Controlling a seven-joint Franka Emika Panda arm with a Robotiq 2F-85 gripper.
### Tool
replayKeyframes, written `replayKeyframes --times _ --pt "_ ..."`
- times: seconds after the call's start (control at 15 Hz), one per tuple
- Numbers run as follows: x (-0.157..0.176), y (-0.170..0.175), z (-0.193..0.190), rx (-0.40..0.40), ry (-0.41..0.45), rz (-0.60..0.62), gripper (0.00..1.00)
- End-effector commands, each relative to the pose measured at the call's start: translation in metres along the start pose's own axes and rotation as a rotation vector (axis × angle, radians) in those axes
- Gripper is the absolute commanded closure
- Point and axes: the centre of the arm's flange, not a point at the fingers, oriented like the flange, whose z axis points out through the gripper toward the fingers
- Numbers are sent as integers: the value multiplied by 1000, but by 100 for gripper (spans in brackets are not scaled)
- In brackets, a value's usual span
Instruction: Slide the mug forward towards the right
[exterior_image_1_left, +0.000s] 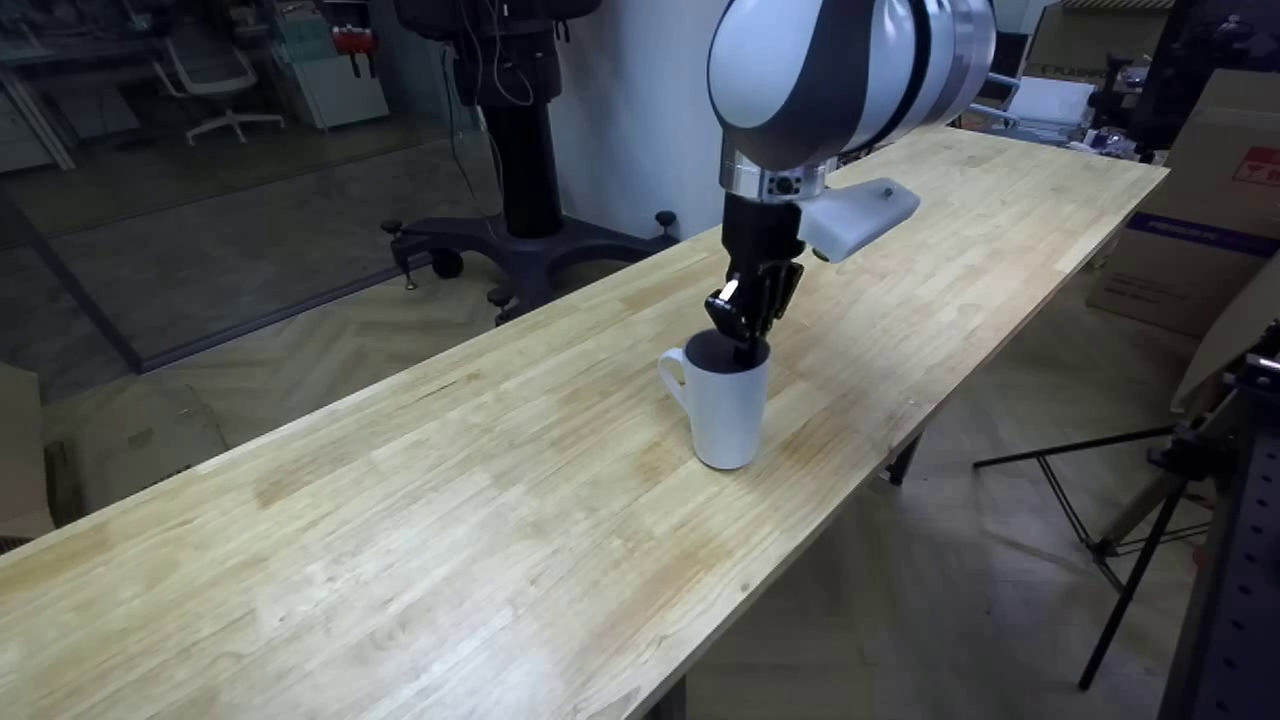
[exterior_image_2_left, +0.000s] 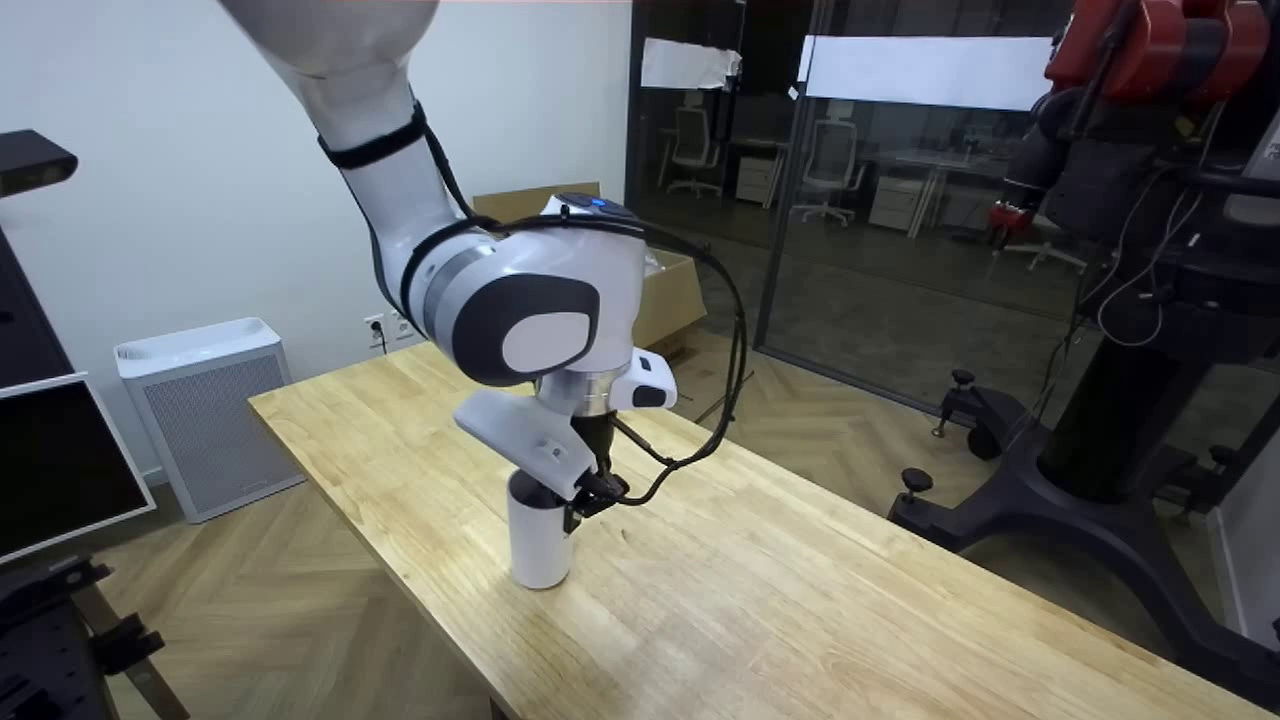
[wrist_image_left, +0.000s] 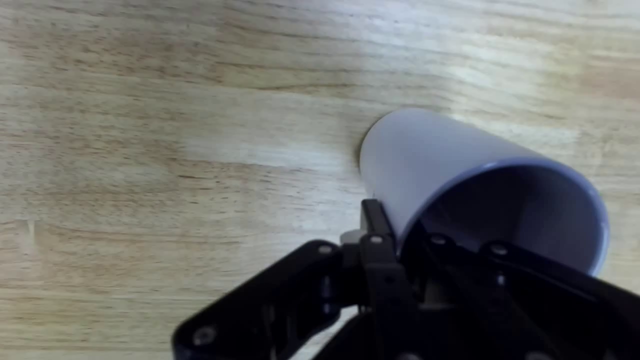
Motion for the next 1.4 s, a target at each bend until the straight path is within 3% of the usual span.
replayKeyframes --times 0.0,0.67,1.33 --pt "30 21 -10 -51 59 179 98" --pt "65 135 -36 -113 83 656 98" --pt "98 141 -14 7 176 1103 98"
